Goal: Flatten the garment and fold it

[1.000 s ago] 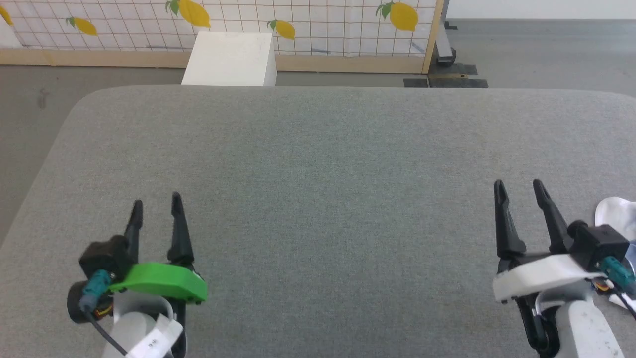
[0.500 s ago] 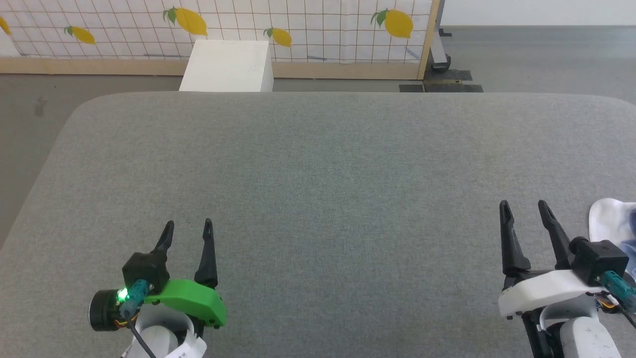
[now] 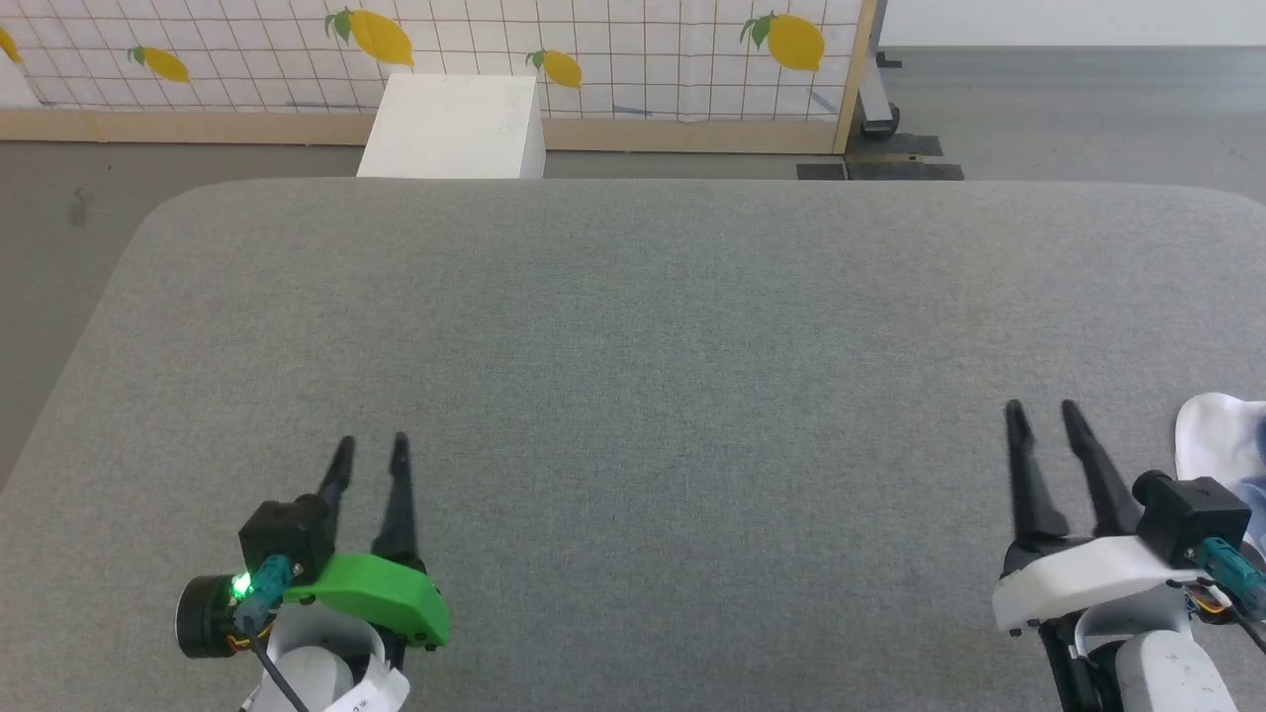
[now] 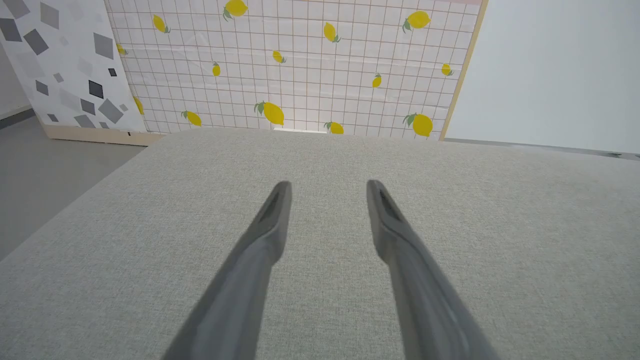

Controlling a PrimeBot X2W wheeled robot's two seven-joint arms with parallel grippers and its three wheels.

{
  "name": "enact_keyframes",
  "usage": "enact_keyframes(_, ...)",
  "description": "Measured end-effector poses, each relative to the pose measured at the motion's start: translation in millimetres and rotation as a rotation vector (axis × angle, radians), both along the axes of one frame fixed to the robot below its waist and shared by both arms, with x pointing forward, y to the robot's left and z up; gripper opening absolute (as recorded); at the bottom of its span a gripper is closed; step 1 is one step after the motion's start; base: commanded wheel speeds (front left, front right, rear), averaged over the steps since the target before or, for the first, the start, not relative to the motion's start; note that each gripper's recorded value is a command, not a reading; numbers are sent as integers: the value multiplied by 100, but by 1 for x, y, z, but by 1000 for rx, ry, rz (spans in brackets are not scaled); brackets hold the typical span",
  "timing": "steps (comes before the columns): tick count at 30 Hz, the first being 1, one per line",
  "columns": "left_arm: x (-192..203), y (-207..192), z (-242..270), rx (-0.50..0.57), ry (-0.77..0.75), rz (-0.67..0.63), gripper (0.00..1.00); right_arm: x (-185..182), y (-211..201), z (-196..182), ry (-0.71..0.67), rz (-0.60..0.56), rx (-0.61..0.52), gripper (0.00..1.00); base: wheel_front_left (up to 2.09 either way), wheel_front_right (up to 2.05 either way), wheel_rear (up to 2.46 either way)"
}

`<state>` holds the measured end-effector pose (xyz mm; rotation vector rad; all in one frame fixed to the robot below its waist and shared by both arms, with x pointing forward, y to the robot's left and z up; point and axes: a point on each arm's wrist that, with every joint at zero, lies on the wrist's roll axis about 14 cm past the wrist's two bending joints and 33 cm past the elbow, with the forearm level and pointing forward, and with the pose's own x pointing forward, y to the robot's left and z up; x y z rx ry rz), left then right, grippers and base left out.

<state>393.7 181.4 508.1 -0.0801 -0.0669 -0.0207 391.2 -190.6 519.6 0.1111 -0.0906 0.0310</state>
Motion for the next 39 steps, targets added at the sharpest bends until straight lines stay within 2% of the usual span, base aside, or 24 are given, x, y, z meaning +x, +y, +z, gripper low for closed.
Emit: enact_keyframes(39, -1, -4, 11, 30, 3, -10, 0, -3, 8, 4, 17, 30, -34, 0, 0, 0, 0)
